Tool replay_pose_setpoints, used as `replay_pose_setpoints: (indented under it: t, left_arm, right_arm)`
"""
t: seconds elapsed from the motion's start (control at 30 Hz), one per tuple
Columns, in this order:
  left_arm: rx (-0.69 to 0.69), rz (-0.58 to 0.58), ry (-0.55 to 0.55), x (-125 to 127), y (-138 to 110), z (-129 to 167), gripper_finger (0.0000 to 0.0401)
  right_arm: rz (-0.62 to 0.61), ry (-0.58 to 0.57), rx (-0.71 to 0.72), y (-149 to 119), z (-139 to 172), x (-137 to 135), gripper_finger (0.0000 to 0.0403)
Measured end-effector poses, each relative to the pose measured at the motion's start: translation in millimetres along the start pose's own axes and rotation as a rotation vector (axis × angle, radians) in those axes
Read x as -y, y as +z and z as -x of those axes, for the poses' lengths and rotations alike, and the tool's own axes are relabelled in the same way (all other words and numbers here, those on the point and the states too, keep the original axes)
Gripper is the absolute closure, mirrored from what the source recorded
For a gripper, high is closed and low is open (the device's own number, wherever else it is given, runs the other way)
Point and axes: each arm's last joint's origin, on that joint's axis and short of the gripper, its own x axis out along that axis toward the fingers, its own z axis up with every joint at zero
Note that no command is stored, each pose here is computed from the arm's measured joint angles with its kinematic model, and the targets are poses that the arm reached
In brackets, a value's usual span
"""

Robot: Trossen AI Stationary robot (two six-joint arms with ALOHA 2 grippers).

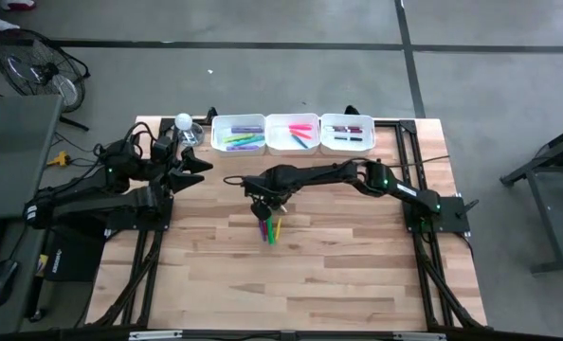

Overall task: Pick & Place Markers
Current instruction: Put the green marker pen into the right white bin

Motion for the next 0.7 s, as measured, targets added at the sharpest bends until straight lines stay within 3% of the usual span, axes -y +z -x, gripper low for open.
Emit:
replay_pose_setpoints:
  t: [0.13, 0.47, 0.7]
  left_arm:
    - [0.000, 0.000, 0.001, 0.0, 0.0, 0.0, 0.0126]
    - [0.000, 0.000, 0.001, 0.0, 0.0, 0.0, 0.0126]
    - [0.009, 0.000, 0.011, -0.3, 0.3, 0.0, 0.0126]
  right_arm:
    - [0.041, -0.003, 0.001, 0.1, 0.0, 0.2, 0.0384]
    - [0.065, 0.009, -0.035, 4.2, 4.5, 8.9, 0.0385]
    - [0.049, -0.039, -0.025, 10.5, 31.1, 29.3, 0.0386]
